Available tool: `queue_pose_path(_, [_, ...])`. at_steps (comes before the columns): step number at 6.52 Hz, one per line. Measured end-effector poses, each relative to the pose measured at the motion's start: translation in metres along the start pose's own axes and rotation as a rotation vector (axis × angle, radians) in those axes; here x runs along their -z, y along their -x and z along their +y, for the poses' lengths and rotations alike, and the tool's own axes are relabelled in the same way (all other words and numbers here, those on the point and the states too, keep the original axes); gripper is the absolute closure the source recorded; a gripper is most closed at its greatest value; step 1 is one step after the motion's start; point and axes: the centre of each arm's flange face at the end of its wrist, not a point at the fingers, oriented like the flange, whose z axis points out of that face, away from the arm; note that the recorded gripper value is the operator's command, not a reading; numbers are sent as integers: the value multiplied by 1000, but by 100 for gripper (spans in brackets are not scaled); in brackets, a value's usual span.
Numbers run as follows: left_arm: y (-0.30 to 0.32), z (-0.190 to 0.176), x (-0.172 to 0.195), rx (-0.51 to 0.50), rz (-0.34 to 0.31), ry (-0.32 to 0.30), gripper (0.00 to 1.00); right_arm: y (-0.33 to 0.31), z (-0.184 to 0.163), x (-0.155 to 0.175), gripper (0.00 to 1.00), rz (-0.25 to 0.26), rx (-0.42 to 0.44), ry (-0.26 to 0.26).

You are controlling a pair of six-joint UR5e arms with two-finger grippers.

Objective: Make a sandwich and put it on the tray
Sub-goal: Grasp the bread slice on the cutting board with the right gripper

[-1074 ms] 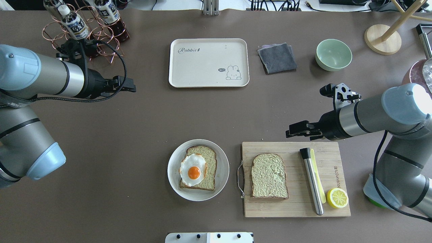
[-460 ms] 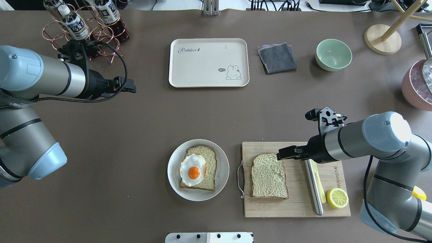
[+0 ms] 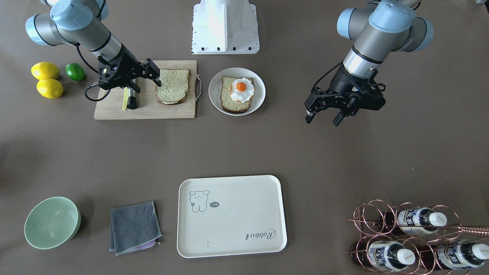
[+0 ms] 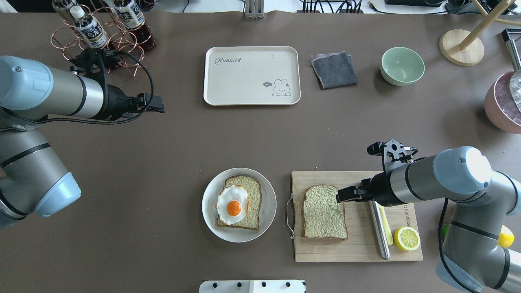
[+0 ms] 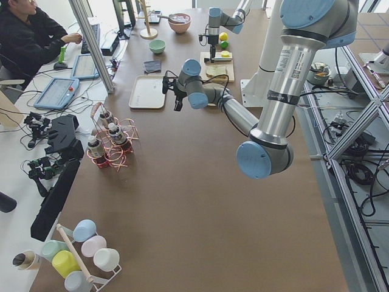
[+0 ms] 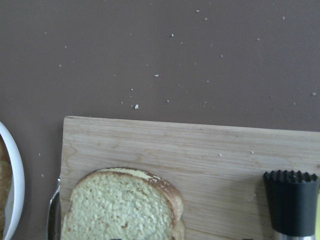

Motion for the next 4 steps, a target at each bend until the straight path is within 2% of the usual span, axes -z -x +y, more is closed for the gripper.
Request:
queue_pose_path(1, [0, 0, 0, -1, -2, -3, 2, 3, 7, -6, 16, 5, 10, -1])
queue_pose_path(3, [0, 0, 0, 0, -4, -11, 2, 8, 19, -16, 26, 13, 21, -5])
queue_pose_path(4, [0, -1, -1, 0, -5, -12, 2, 10, 24, -20, 59, 15, 15, -5])
